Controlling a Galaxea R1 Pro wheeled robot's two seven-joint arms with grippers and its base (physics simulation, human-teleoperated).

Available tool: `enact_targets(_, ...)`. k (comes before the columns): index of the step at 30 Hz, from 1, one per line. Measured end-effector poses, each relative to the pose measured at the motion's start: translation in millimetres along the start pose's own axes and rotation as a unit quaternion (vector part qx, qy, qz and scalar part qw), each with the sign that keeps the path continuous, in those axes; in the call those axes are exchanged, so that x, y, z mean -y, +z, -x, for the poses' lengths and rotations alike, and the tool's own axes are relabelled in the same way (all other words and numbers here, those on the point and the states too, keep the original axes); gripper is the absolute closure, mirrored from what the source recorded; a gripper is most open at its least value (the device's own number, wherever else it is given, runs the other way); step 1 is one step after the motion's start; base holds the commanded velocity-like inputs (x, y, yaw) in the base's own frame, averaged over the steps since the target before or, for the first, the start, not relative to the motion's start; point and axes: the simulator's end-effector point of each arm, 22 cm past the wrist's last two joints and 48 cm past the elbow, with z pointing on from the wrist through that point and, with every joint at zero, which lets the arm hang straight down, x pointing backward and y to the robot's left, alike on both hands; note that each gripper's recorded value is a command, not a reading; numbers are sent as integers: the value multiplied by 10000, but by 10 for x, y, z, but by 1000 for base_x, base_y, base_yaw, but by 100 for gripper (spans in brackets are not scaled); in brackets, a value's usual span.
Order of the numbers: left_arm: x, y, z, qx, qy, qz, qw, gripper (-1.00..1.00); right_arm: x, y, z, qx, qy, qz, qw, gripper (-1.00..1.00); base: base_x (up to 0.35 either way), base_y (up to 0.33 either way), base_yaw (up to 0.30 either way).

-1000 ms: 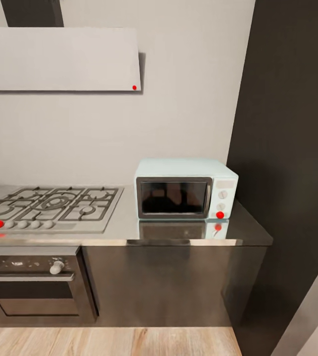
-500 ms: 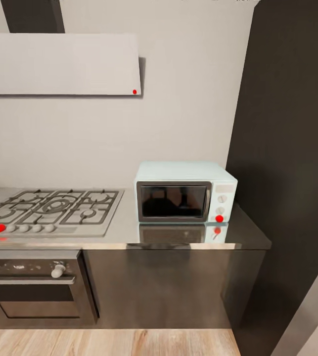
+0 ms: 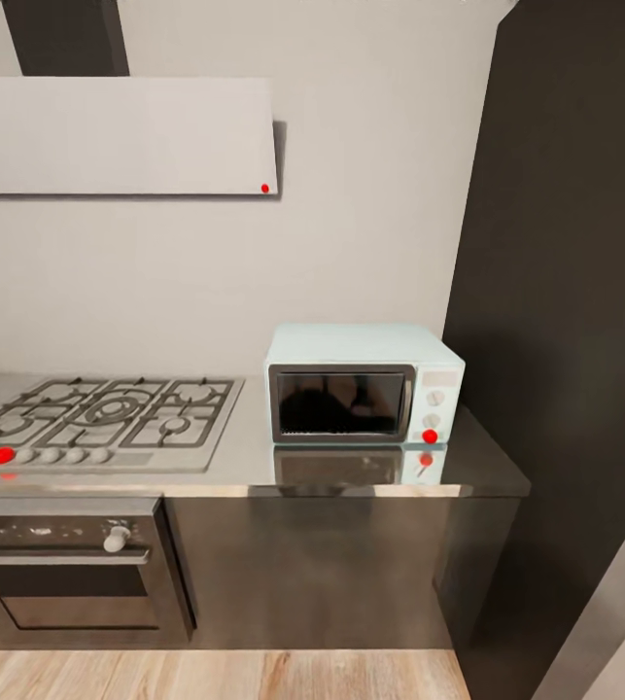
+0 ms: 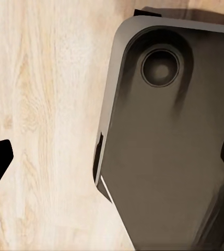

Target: In the kitchen, take the popcorn bag from the countertop, put it into the microwave, and heat it until the popcorn is cooked so the cooked popcorn ends up inside the bag.

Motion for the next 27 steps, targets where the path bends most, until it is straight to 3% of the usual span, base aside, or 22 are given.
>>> enact_targets(5,4,-71,-5,0,0,-6,10000,-100,-9,-66,116,143,-13,26,9999,-100,0,0,0)
enact_targets(9,2,-127,-11,-2,0,-8,10000,-100,-12,-145,847,1003,-28,32,9949,-100,0,0,0)
enact_targets(12,-2,-168,-14,-2,0,-8,10000,-100,-11,-328,1584,1906,-26,30,9817,-100,0,0,0)
enact_targets(17,-8,-235,-19,-1,0,-8,10000,-100,-7,-825,2617,3261,-12,31,9453,-100,0,0,0)
enact_targets(18,-9,-249,-21,-1,0,-8,10000,-100,-7,-1035,2931,3710,-6,34,9286,-100,0,0,0)
enact_targets(19,-10,-262,-22,-1,0,-8,10000,-100,-4,-1157,3084,3925,-1,33,9197,-100,0,0,0)
enact_targets(20,-12,-275,-24,-1,0,-8,10000,-100,-1,-1357,3329,4255,3,32,9049,-100,0,0,0)
enact_targets(21,-10,-288,-26,-2,0,-9,10000,-100,3,-1490,3471,4442,8,30,8959,-100,0,0,0)
enact_targets(24,-7,-327,-32,-3,0,-14,10000,-100,14,-1744,3709,4749,26,17,8801,-100,0,0,0)
enact_targets(26,-8,-352,-36,-3,0,-15,10000,-100,20,-2057,3980,5111,42,14,8595,-100,0,0,0)
enact_targets(27,-9,-365,-38,-3,0,-15,10000,-100,23,-2279,4150,5356,48,13,8444,-100,0,0,0)
